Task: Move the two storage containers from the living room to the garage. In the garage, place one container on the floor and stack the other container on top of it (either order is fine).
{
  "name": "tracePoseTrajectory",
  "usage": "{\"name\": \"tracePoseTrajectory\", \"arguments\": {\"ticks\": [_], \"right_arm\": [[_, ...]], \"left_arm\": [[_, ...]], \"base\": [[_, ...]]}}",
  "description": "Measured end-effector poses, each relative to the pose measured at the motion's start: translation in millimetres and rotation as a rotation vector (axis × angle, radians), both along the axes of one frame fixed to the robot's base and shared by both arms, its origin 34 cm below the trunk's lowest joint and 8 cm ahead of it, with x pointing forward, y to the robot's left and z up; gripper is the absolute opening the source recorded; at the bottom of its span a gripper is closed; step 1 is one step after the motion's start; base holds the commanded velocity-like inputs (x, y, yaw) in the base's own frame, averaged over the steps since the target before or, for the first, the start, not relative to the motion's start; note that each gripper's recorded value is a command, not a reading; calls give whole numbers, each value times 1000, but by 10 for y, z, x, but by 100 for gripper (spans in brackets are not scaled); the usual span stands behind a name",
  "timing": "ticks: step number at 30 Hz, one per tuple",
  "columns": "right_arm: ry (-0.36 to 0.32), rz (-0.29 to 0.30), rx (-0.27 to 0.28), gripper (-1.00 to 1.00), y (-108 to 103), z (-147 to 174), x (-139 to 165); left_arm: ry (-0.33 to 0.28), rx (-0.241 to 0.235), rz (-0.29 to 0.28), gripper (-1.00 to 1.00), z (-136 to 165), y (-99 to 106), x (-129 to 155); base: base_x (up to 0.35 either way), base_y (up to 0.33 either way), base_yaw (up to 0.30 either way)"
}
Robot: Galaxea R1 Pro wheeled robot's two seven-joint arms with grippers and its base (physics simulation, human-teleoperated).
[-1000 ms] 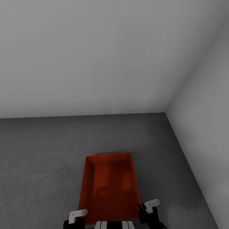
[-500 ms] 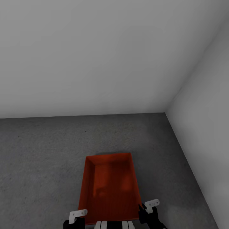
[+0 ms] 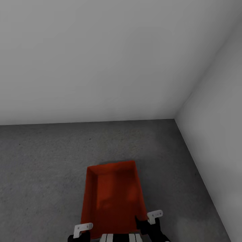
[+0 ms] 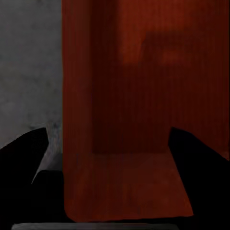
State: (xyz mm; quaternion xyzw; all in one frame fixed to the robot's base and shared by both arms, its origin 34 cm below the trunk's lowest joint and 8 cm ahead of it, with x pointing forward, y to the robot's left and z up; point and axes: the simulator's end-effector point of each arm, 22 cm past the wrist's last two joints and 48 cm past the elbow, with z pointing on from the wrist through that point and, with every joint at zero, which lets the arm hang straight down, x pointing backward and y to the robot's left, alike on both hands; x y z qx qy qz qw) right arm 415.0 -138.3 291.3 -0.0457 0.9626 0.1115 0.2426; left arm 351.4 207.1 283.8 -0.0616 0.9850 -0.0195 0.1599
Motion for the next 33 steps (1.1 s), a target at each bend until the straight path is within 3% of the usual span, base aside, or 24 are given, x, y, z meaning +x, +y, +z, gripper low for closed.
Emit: {"name": "tracePoseTrajectory", "arguments": {"ticks": [27, 33], "right_arm": [[3, 1, 0, 100, 2, -3, -6], [6, 1, 0, 100, 4, -7, -11]], "left_arm": [[-1, 1, 8, 100, 1, 8, 2], [0, 1, 8, 100, -2, 2, 3]], "base": [[0, 0, 0], [-207, 0, 0]]}}
